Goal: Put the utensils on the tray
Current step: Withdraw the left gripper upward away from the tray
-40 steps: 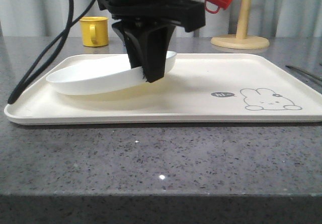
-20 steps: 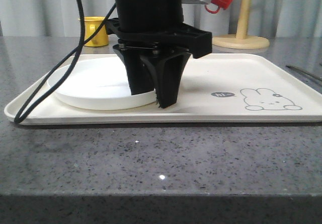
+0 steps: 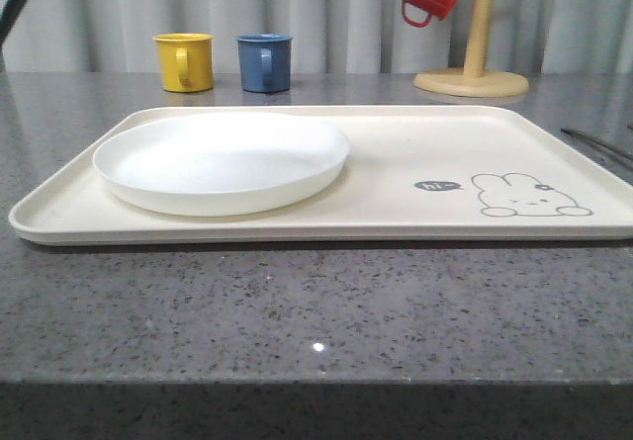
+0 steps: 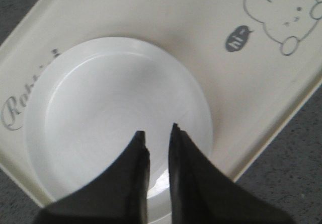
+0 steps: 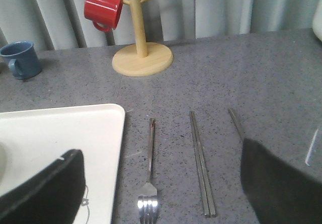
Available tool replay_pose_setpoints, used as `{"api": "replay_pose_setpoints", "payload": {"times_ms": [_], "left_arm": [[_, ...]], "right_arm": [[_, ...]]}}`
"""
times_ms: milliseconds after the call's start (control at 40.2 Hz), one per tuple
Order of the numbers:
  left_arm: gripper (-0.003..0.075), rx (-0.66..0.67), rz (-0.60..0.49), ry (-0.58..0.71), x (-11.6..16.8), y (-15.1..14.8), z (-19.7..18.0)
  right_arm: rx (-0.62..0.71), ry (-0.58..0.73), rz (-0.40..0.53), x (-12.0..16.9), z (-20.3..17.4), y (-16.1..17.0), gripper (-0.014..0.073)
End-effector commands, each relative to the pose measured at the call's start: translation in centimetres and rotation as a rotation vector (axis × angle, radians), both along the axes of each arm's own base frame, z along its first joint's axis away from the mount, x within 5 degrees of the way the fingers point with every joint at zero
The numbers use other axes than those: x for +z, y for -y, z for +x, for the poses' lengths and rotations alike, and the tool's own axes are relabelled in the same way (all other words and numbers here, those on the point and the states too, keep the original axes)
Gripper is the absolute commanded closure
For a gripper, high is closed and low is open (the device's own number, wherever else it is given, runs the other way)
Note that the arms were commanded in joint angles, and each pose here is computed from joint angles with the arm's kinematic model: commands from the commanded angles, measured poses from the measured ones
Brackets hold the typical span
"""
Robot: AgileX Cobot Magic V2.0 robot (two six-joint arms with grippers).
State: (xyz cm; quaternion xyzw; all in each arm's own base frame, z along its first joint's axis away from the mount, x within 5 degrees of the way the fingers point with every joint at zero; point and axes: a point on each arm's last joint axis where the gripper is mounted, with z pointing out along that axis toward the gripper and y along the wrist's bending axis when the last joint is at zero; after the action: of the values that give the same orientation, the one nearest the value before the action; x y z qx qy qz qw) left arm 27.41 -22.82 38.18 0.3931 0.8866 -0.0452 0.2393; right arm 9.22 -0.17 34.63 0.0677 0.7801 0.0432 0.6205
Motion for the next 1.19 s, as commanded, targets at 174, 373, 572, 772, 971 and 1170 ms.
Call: {"api": "replay_pose_setpoints", "payload": {"times_ms": [174, 373, 572, 772, 971, 1170], "left_arm": [[0.0738, 0.239, -0.058, 0.049, 2.2, -8.6, -0.2], [0.0738, 0.398, -0.167, 0.153, 1.6, -14.0, -2.2], [0.0738, 0.509, -0.265, 0.277, -0.5, -17.8, -5.7], [0.0738, 0.522, -0.363, 0.479, -3.0, -19.3, -10.4], [0.0738, 0.489, -0.500, 0.754, -5.4, -20.7, -17.1], [0.0738, 0.465, -0.548, 0.886, -7.4, -21.6, -21.4]], "right_arm": [[-0.007, 0.098, -0.008, 1.7, 0.1, 0.1, -0.0052], [-0.007, 0.098, -0.008, 1.7, 0.1, 0.1, -0.0052], [-0.007, 0.098, -0.008, 1.7, 0.1, 0.1, -0.0052], [-0.007, 0.098, -0.008, 1.7, 0.1, 0.1, -0.0052], [-0.007, 0.098, -0.008, 1.7, 0.1, 0.1, -0.0052], [-0.007, 0.098, -0.008, 1.7, 0.1, 0.1, -0.0052]]}}
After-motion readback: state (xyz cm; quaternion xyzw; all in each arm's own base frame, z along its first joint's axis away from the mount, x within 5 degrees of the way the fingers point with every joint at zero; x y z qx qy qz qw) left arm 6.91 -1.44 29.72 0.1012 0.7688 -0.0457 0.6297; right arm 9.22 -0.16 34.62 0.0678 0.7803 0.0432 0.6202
